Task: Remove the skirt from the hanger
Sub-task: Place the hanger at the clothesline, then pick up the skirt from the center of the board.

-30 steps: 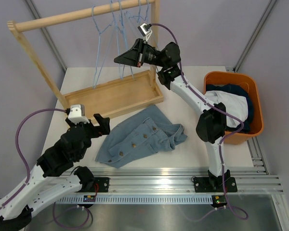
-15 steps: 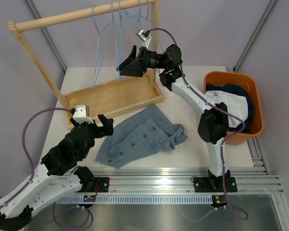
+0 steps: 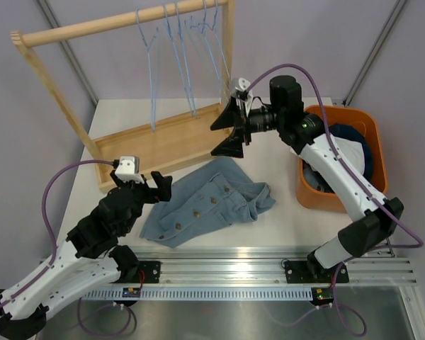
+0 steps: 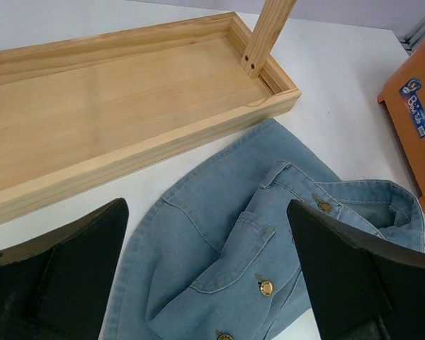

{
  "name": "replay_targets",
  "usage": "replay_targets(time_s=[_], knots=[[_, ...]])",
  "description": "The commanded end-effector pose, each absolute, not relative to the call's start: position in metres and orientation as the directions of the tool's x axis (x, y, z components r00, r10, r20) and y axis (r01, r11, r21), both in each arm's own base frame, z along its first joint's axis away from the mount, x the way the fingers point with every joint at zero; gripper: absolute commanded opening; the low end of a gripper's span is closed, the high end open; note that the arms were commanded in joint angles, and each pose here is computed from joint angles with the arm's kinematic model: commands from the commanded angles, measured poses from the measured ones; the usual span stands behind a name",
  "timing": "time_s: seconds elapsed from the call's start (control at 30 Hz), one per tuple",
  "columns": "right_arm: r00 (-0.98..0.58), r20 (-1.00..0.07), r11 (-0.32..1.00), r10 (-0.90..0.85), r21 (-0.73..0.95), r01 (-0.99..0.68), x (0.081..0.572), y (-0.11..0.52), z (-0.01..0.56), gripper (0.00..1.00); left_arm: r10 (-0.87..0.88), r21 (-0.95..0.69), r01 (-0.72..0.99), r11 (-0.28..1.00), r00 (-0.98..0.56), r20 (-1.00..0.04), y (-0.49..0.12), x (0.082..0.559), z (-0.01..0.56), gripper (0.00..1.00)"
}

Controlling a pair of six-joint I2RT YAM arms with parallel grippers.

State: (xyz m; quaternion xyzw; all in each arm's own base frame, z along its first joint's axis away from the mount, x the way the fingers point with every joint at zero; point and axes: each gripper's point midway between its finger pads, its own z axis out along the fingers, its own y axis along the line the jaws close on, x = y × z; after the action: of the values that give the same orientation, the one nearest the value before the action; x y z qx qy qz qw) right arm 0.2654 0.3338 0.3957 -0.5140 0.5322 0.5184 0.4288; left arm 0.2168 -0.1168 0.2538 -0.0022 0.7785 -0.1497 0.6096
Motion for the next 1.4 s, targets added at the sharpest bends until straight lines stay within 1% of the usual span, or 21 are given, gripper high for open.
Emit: replay_targets(time_s=[0.0, 0.1, 0.17, 0.2, 0.27, 0.33, 0.37, 0.4, 0.53, 0.67, 0.77, 0.9, 1.03, 1.07, 1.13, 1.17, 1.2, 1.23, 1.3, 1.33, 1.37], knots=[[-0.103, -0.909, 0.141, -0.404, 0.049, -0.989, 0.275, 0.293, 0.279, 1.0, -0.233, -0.277, 0.23, 0.933, -0.201, -0.951, -0.126, 0.219, 0.269, 0.99], [-0.225, -0.827, 0.296, -0.516, 0.074, -0.952, 0.281, 0.274, 0.227, 0.99, -0.242, -0.288, 0.238, 0.928, -0.204, -0.949, -0.13, 0.22, 0.266, 0.99], [-0.289, -0.775, 0.314, -0.562, 0.123, -0.941, 0.275, 0.271, 0.202, 1.0, -0.235, -0.285, 0.247, 0.926, -0.213, -0.948, -0.133, 0.22, 0.265, 0.99], [-0.291, -0.764, 0.308, -0.576, 0.127, -0.943, 0.269, 0.277, 0.196, 1.0, -0.228, -0.28, 0.245, 0.928, -0.22, -0.949, -0.133, 0.221, 0.263, 0.99], [-0.282, -0.751, 0.349, -0.597, 0.073, -0.934, 0.271, 0.284, 0.185, 0.99, -0.22, -0.273, 0.248, 0.93, -0.222, -0.95, -0.134, 0.221, 0.265, 0.99], [-0.332, -0.692, 0.445, -0.641, 0.018, -0.895, 0.265, 0.29, 0.15, 1.0, -0.209, -0.264, 0.247, 0.932, -0.228, -0.951, -0.133, 0.22, 0.265, 0.99], [-0.334, -0.683, 0.463, -0.649, -0.006, -0.887, 0.263, 0.293, 0.134, 0.99, -0.196, -0.254, 0.242, 0.936, -0.239, -0.951, -0.131, 0.219, 0.262, 0.99], [-0.39, -0.677, 0.559, -0.624, -0.039, -0.828, 0.27, 0.289, 0.126, 0.99, -0.202, -0.26, 0.239, 0.935, -0.242, -0.949, -0.13, 0.218, 0.262, 0.99], [-0.478, -0.673, 0.677, -0.565, -0.046, -0.735, 0.273, 0.294, 0.104, 1.0, -0.233, -0.293, 0.228, 0.928, -0.257, -0.938, -0.124, 0.21, 0.261, 0.99], [-0.531, -0.615, 0.717, -0.583, -0.082, -0.692, 0.285, 0.291, 0.075, 0.99, -0.283, -0.342, 0.217, 0.914, -0.262, -0.923, -0.119, 0.204, 0.257, 0.99], [-0.562, -0.559, 0.714, -0.609, -0.079, -0.695, 0.284, 0.292, 0.052, 1.0, -0.309, -0.369, 0.212, 0.905, -0.269, -0.912, -0.118, 0.201, 0.257, 0.99], [-0.566, -0.523, 0.652, -0.637, 0.026, -0.757, 0.265, 0.306, 0.038, 0.98, -0.309, -0.372, 0.207, 0.905, -0.28, -0.909, -0.117, 0.199, 0.255, 0.99], [-0.597, -0.483, 0.635, -0.641, 0.104, -0.766, 0.259, 0.307, 0.025, 0.85, -0.324, -0.389, 0.21, 0.897, -0.286, -0.902, -0.118, 0.198, 0.255, 0.99], [-0.612, -0.473, 0.638, -0.633, 0.129, -0.759, 0.261, 0.307, 0.026, 0.7, -0.328, -0.394, 0.214, 0.894, -0.287, -0.9, -0.119, 0.197, 0.256, 0.99], [-0.658, -0.453, 0.643, -0.602, 0.213, -0.736, 0.267, 0.3, 0.027, 0.49, -0.331, -0.398, 0.216, 0.891, -0.291, -0.898, -0.119, 0.196, 0.254, 0.99], [-0.678, -0.442, 0.646, -0.587, 0.249, -0.721, 0.27, 0.297, 0.033, 0.27, -0.332, -0.4, 0.216, 0.891, -0.292, -0.897, -0.119, 0.196, 0.254, 0.99], [-0.691, -0.431, 0.623, -0.58, 0.311, -0.717, 0.268, 0.297, 0.036, 0.19, -0.334, -0.403, 0.216, 0.89, -0.293, -0.896, -0.119, 0.196, 0.253, 0.99], [-0.723, -0.398, 0.642, -0.565, 0.339, -0.688, 0.272, 0.284, 0.038, 0.13, -0.336, -0.404, 0.214, 0.889, -0.293, -0.895, -0.118, 0.196, 0.252, 0.99], [-0.705, -0.42, 0.591, -0.571, 0.386, -0.709, 0.276, 0.283, 0.055, 0.01, -0.342, -0.41, 0.218, 0.886, -0.291, -0.893, -0.119, 0.195, 0.252, 0.99], [-0.708, -0.401, 0.579, -0.582, 0.407, -0.707, 0.272, 0.273, 0.06, 0.0, -0.345, -0.413, 0.219, 0.884, -0.29, -0.892, -0.119, 0.195, 0.252, 0.99], [-0.688, -0.419, 0.548, -0.593, 0.416, -0.726, 0.271, 0.273, 0.07, 0.0, -0.347, -0.415, 0.222, 0.882, -0.29, -0.892, -0.121, 0.196, 0.251, 0.99]])
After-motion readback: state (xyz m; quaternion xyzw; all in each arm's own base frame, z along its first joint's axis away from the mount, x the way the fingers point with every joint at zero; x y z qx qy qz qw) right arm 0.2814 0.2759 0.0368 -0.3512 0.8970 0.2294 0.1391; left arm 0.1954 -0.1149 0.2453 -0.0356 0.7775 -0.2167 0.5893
